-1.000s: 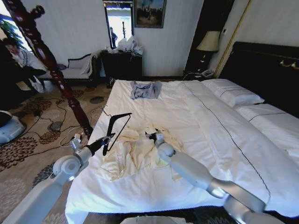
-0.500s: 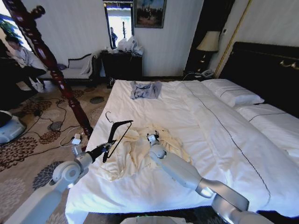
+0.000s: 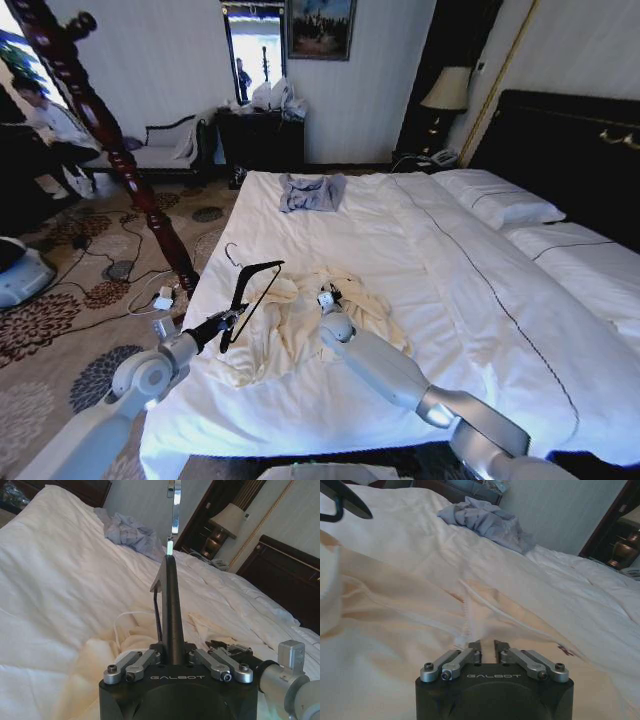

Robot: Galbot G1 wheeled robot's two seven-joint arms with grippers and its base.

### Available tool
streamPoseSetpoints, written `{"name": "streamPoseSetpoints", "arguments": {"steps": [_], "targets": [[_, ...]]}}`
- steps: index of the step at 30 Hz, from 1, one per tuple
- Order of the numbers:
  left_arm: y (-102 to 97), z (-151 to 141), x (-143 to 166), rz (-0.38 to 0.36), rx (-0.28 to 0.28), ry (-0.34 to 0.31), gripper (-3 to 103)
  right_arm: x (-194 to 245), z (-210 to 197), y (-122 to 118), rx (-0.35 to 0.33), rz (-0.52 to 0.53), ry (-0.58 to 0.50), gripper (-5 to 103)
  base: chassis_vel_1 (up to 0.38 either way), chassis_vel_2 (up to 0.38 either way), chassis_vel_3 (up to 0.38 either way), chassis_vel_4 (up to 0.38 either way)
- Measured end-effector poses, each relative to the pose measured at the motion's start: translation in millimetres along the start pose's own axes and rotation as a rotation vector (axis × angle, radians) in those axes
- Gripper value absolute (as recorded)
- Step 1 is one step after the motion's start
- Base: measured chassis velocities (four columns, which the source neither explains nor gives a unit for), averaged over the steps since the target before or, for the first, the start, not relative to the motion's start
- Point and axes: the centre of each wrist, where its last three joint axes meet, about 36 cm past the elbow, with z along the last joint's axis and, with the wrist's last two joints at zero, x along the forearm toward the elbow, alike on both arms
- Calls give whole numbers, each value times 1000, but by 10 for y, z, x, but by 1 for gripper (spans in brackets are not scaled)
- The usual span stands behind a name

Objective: Pick up the clothes from the bed and hang them on the clothes hanger.

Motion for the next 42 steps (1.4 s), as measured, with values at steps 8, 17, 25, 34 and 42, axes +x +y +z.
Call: {"name": "streamPoseSetpoints", "arguments": {"steps": [8, 17, 25, 34, 42], "targets": [[-13, -28, -15, 6, -4, -8, 18, 6, -40, -117, -12, -4, -34, -3, 0, 0, 0, 0], [138, -41, -4, -30, -19, -3, 18, 38, -164, 181, -4, -25, -31, 28, 0, 0, 0, 0], [84, -37, -10, -17, -18, -10, 18, -27, -104, 302, 76, 58, 20, 55, 0, 0, 0, 0], [103, -75, -15, -22, -23, -24, 18, -119, -62, 416, 81, 111, 48, 62, 0, 0, 0, 0], [70, -26, -31, -13, -21, -14, 18, -216, -75, 376, 91, 158, 40, 35, 0, 0, 0, 0]]}}
